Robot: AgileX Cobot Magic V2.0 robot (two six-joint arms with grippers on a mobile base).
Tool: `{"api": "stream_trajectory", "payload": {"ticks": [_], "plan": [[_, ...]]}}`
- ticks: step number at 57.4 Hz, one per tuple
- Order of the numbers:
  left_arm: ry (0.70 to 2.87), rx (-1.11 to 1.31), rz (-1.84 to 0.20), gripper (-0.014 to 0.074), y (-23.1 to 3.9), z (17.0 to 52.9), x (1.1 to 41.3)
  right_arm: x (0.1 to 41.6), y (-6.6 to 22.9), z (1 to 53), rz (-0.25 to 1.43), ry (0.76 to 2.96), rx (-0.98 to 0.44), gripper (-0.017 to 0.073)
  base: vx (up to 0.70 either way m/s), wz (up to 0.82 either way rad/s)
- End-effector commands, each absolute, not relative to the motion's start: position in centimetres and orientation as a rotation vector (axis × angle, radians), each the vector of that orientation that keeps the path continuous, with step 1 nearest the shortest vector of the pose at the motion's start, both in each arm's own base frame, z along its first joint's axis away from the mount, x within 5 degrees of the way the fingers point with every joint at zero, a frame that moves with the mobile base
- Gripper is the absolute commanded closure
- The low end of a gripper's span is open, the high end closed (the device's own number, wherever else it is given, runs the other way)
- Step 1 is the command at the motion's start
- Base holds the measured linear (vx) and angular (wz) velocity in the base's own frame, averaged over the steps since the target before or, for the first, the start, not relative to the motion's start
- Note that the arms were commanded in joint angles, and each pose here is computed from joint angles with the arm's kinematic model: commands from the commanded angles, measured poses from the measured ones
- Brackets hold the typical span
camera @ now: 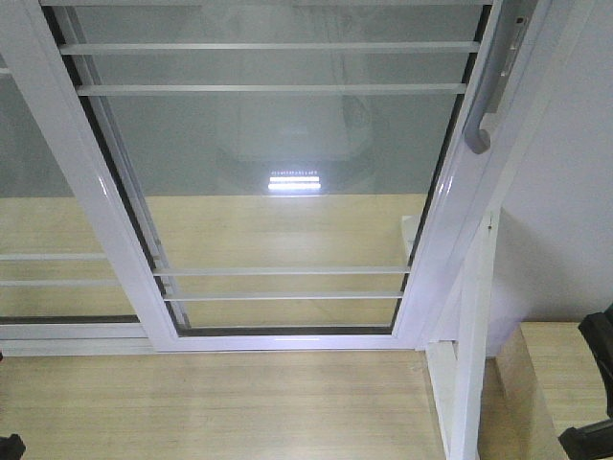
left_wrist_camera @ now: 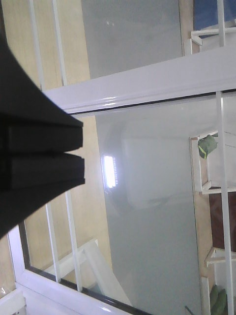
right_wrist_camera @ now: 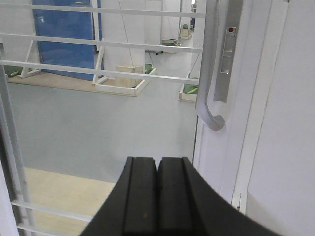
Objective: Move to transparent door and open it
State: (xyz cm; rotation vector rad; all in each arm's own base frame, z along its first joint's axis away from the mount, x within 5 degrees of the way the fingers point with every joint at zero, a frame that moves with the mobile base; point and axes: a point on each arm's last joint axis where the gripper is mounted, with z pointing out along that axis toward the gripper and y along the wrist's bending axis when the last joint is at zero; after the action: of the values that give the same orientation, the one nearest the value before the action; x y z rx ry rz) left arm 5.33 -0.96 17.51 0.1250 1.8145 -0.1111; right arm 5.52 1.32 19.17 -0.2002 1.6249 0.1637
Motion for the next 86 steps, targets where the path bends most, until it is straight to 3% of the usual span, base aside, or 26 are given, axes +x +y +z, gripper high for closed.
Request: {"api": "stream_trajectory", "payload": {"ticks": [1,55,73,86], "plan": [[1.735,0.106,-0.115,0.0591,-0.9,18.0,5.4,5.5,1.2,19.9,0.154,1.530,-0.190,0.0561,0.01,0.02],[1.720,0.120,-0.093,0.0591,-0.8,18.1,5.4,5.5,1.2,19.9,0.154,1.530,-0.190,0.0561,0.00,0.00],[1.434,-0.129,-0.281,0.0591,-0.4,20.7,5.5,5.3,1.1,21.5,0.154,1.360,-0.162,0.0561,0.00,0.00],[1.257,-0.152,-0.260,0.0591,0.1,22.2,5.2,5.0,1.0,22.7,0.149,1.221,-0.142,0.0561,0.00,0.00]]}}
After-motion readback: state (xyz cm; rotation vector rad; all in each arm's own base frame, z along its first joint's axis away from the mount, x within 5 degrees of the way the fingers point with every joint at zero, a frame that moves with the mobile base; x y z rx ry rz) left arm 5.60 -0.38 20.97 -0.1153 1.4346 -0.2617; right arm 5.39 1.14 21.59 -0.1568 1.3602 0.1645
